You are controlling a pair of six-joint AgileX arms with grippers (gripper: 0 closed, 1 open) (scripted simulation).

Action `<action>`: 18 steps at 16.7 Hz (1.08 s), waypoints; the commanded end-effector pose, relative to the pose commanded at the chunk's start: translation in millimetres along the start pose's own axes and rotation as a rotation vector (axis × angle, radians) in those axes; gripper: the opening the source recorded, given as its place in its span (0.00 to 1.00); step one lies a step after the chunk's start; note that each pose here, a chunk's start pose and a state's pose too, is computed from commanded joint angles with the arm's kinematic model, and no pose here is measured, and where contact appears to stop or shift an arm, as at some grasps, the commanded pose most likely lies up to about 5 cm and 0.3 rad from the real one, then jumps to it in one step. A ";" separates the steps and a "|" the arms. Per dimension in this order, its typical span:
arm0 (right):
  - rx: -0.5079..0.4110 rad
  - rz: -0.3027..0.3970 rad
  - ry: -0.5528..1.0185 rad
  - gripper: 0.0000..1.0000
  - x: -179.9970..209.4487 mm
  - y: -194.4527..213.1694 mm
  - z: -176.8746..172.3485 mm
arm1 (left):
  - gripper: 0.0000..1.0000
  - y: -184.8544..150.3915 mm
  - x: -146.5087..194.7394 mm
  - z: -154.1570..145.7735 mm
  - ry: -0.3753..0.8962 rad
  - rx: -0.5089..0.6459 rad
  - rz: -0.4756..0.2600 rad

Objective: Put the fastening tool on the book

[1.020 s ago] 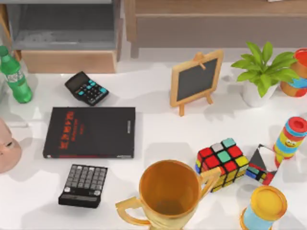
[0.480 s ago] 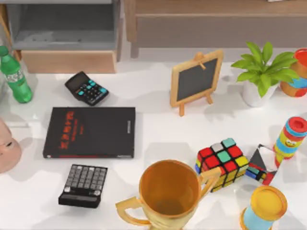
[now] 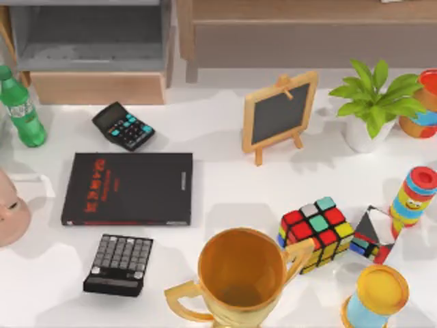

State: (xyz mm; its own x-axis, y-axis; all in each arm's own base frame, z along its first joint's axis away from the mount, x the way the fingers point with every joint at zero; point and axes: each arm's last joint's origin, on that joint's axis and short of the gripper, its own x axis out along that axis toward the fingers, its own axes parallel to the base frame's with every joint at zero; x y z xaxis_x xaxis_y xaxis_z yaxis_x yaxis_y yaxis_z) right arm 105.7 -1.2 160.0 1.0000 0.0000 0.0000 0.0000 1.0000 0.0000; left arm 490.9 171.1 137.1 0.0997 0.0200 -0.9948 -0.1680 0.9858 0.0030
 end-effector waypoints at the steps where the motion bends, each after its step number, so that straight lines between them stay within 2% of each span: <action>1: 0.000 0.000 0.000 1.00 0.0 0.0 0.0 | 1.00 -0.6 1.7 0.2 0.002 0.000 0.000; 4: 0.000 0.000 0.000 1.00 0.0 0.0 0.0 | 1.00 -0.6 1.7 0.2 0.002 0.000 0.000; 17: 0.000 0.000 0.000 1.00 0.0 0.0 0.0 | 0.02 -0.6 1.7 0.2 0.002 0.000 0.000; 18: 0.000 0.000 0.000 1.00 0.0 0.0 0.0 | 0.00 -0.6 1.7 0.2 0.002 0.000 0.000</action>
State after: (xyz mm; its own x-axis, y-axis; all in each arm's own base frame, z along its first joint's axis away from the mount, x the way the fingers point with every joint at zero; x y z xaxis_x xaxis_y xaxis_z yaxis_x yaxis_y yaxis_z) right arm 105.7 -1.2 160.0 1.0000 0.0000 0.0000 0.0000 1.0000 0.0000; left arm 491.4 170.6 135.4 0.0975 0.0196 -0.9950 -0.1678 0.9858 0.0029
